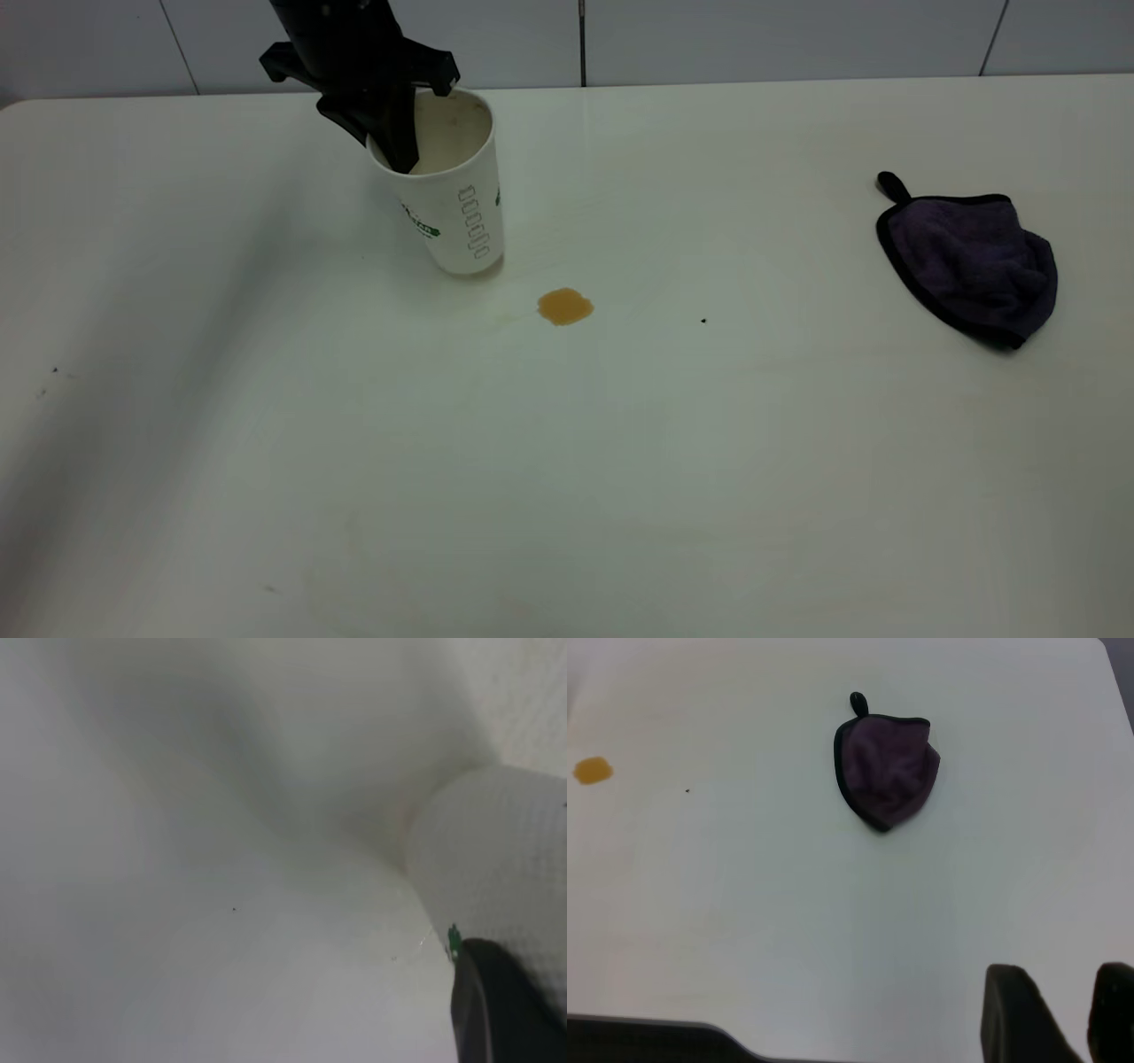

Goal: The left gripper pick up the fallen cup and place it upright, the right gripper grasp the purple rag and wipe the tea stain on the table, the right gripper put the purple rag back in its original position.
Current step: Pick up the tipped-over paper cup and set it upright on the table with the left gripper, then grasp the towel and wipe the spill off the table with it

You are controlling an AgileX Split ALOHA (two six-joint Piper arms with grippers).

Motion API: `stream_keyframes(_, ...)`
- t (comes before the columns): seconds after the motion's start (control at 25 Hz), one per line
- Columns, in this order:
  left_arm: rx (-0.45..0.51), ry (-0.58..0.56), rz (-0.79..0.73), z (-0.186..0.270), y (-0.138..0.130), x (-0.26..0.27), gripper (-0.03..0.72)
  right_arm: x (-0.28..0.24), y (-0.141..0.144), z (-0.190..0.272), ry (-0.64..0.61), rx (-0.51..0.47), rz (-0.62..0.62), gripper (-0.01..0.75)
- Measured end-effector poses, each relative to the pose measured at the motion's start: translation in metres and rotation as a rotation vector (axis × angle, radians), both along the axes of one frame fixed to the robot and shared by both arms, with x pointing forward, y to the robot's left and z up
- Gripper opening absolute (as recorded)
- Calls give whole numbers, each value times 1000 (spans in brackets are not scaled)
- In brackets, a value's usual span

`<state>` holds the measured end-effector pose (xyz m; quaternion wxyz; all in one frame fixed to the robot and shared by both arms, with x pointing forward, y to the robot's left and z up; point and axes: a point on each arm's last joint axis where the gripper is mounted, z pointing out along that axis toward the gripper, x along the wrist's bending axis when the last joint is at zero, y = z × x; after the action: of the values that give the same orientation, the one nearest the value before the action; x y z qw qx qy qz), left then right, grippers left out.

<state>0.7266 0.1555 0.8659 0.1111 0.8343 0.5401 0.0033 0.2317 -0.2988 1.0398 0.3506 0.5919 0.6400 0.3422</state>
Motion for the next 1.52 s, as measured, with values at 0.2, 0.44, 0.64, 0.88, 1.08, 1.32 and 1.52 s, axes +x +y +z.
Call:
stream_keyframes(0.2,-10,25,17,-11,0,-1,90,0,0,0,0,0,0,239)
stream_keyframes(0.44,-22,34,46,-14,-1,-1,355,0,0,0,0,0,0,239)
stream_keyframes(0.64,-18,25,27,-2,-1,-1,620,0,0,0,0,0,0,239)
stream_keyframes(0.88,-33,-41,-22,72,1,-9,650,0,0,0,0,0,0,239)
stream_keyframes(1.08,-2,-88,-51,148,10,-32,590,0,0,0,0,0,0,239)
stream_keyframes(1.32,33,-230,-56,233,25,-64,525,0,0,0,0,0,0,239)
stream_keyframes(1.52,39,-340,41,284,39,-93,496,0,0,0,0,0,0,239)
